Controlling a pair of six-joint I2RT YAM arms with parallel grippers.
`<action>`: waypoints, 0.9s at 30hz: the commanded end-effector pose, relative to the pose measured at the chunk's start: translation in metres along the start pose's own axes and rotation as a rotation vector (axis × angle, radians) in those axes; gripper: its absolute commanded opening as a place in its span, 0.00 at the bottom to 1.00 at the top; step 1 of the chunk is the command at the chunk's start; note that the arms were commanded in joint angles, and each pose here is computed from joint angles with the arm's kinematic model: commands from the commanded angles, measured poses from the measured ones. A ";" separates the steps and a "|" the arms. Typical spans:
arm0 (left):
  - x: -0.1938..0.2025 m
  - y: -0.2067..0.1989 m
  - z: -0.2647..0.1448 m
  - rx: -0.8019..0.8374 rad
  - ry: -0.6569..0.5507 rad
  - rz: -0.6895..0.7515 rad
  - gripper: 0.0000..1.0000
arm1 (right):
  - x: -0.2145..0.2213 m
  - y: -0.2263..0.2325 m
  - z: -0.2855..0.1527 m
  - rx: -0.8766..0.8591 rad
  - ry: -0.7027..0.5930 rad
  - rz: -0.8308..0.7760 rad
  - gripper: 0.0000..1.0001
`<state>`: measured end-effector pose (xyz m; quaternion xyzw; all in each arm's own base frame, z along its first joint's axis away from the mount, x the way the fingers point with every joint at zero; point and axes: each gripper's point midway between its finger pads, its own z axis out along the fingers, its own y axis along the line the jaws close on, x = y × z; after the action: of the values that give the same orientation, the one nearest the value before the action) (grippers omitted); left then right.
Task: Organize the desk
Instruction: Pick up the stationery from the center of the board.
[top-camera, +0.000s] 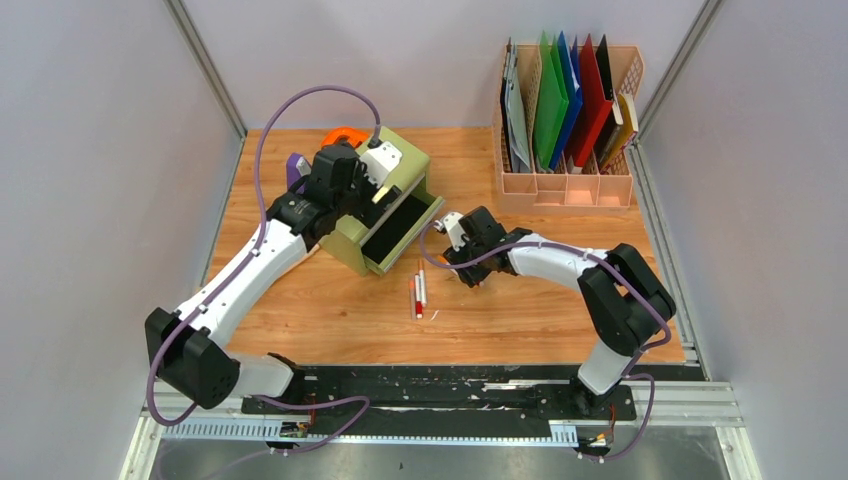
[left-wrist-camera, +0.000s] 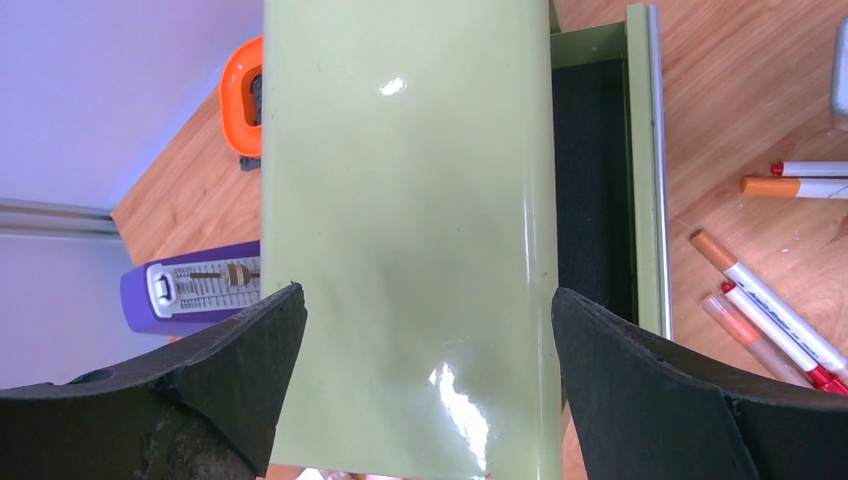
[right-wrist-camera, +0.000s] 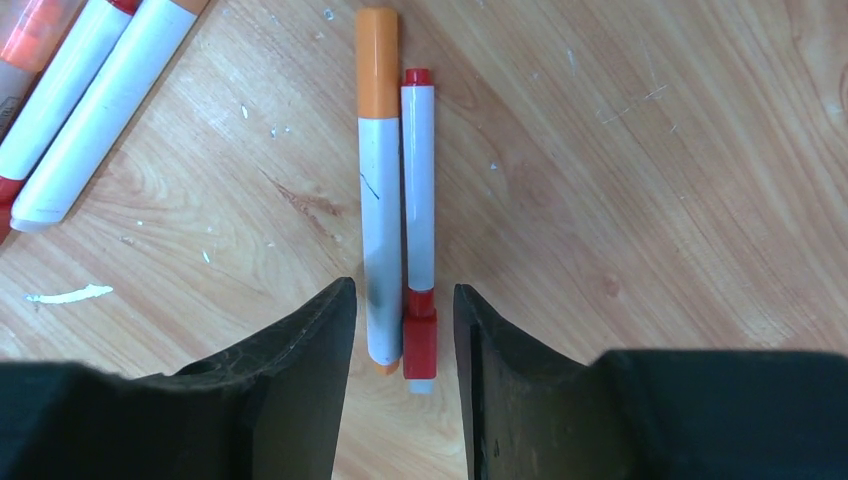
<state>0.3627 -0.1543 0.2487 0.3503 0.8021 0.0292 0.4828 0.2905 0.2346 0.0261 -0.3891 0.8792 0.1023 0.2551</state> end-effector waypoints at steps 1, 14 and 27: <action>-0.014 0.006 -0.014 -0.014 -0.059 -0.020 1.00 | -0.016 0.000 -0.006 -0.012 -0.029 -0.026 0.42; -0.012 0.006 -0.016 -0.016 -0.061 -0.021 1.00 | -0.042 0.000 -0.019 0.011 -0.100 -0.082 0.41; -0.012 0.010 -0.018 -0.036 -0.062 -0.013 1.00 | -0.043 0.017 -0.008 -0.020 -0.086 -0.123 0.34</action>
<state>0.3588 -0.1520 0.2545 0.3479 0.7987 0.0291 0.4901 0.2894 0.2576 0.0423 -0.4340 0.8522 0.1064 0.2722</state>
